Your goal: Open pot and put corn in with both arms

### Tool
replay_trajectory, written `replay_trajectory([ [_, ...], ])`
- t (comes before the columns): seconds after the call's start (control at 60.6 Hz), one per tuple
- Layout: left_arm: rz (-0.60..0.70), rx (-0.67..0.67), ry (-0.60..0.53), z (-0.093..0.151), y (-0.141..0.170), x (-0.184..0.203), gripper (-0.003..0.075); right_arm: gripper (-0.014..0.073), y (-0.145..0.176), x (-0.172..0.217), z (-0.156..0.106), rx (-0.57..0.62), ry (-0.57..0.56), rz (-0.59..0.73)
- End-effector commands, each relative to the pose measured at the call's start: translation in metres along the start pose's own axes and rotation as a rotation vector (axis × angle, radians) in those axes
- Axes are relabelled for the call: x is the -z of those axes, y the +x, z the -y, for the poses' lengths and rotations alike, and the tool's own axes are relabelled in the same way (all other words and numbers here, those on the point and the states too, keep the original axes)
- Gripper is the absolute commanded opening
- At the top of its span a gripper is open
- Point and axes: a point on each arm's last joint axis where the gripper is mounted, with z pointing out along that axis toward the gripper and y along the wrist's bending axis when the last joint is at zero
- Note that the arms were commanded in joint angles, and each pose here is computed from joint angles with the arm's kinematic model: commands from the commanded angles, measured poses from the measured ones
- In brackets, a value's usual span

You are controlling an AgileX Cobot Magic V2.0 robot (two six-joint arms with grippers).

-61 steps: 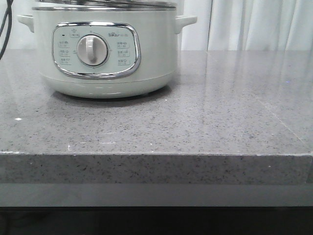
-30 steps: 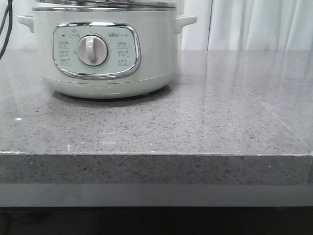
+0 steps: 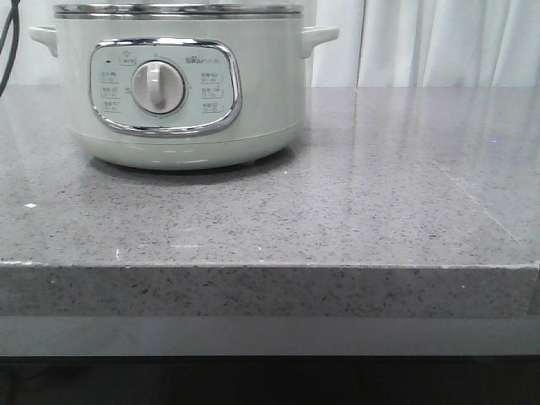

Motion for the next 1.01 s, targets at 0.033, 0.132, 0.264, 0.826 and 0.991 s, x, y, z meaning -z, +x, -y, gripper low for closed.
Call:
replay_trajectory([
  [0.033, 0.138, 0.005, -0.002, -0.001, -0.043, 0.052, 0.0489, 0.0615, -0.013, 0.005, 0.0, -0.01, 0.009, 0.089],
  [0.132, 0.101, 0.007, -0.007, -0.002, -0.047, 0.076, 0.0489, 0.0615, -0.013, 0.005, 0.0, -0.01, 0.009, 0.089],
  [0.264, 0.067, 0.016, -0.009, -0.003, -0.051, 0.106, 0.0489, 0.0615, -0.013, 0.005, 0.0, -0.01, 0.009, 0.089],
  [0.826, 0.007, 0.081, 0.046, 0.004, 0.044, 0.201, 0.0476, 0.0615, -0.012, 0.004, -0.001, -0.01, 0.004, 0.077],
  [0.991, 0.019, 0.086, 0.048, 0.004, 0.07, 0.226, 0.0438, 0.0615, -0.012, 0.004, -0.001, -0.01, 0.004, 0.077],
])
